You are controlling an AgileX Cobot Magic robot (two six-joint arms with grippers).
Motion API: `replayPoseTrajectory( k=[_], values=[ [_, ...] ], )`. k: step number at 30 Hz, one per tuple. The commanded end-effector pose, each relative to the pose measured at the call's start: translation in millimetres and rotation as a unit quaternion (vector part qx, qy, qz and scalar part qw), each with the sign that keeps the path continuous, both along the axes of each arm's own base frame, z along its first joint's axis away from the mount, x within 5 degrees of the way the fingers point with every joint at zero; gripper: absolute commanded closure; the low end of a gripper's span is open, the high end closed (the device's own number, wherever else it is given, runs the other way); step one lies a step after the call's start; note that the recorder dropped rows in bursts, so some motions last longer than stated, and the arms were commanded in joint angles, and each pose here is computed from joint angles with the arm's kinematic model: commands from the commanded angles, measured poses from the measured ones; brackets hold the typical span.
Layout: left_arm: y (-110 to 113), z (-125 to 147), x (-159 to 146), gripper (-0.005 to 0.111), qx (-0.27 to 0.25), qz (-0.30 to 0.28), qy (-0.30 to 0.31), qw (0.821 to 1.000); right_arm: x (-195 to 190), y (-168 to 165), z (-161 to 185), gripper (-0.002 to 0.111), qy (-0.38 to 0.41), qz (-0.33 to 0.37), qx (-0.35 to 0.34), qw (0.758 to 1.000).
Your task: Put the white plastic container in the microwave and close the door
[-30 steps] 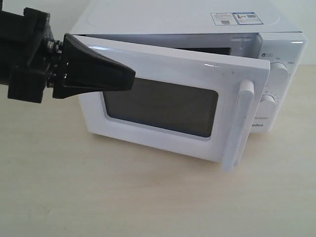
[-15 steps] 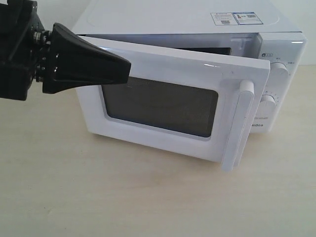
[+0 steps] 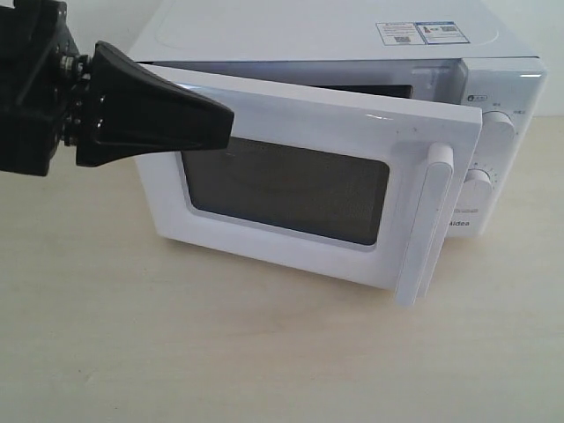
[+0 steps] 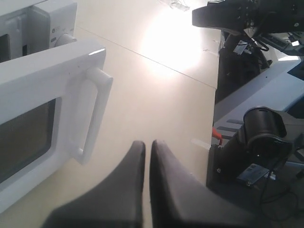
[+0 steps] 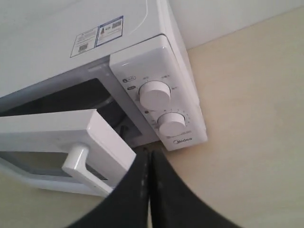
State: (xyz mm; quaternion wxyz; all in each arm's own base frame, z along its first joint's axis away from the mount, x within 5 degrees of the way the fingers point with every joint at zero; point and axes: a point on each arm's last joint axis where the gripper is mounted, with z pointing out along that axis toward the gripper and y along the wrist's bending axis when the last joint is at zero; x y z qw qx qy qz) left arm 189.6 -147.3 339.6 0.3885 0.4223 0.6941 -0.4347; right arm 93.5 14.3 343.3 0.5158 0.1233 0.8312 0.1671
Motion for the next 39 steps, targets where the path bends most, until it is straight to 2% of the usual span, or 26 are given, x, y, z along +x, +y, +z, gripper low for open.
replayPoseTrajectory(
  k=[1,3,6,8,10,16,21,24,30,39],
  values=[
    [-0.2,3.9,-3.2,0.102,-0.005,-0.002,-0.001,1.0,1.6,7.5,1.3,0.108,0.0,0.038,0.016,0.999],
    [0.2,2.8,-3.3,0.102,0.001,-0.002,0.003,1.0,-0.1,21.4,2.8,0.108,-0.016,0.12,0.024,0.992],
    [1.2,-0.1,-3.6,0.102,0.017,0.0,0.012,1.0,-2.6,42.0,2.2,0.108,-0.044,0.246,0.037,0.968],
    [1.5,-1.1,-4.0,0.102,0.022,0.001,0.02,1.0,-3.1,50.7,-0.2,0.108,-0.052,0.298,0.056,0.951],
    [1.4,-1.3,-5.1,0.102,0.022,-0.004,0.023,0.999,-1.6,54.2,-4.5,0.108,-0.051,0.32,0.064,0.944],
    [1.9,-1.2,-8.3,0.102,0.025,-0.009,0.041,0.999,-0.8,55.4,-23.9,0.108,-0.04,0.331,0.059,0.941],
    [6.4,4.5,-18.0,0.102,0.02,0.0,0.022,1.0,-0.3,56.0,-40.9,0.108,-0.04,0.342,0.043,0.938],
    [10.7,7.9,-26.7,0.102,0.016,0.011,0.005,1.0,0.5,57.5,-41.8,0.108,-0.059,0.342,0.065,0.936],
    [20.0,12.8,-43.0,0.102,0.007,0.042,-0.029,0.999,3.7,58.2,-26.8,0.108,-0.127,0.337,0.083,0.929],
    [23.9,18.3,-52.0,0.102,0.0,0.048,-0.048,0.998,23.3,57.7,31.2,0.108,-0.151,0.33,0.05,0.931]
  ],
)
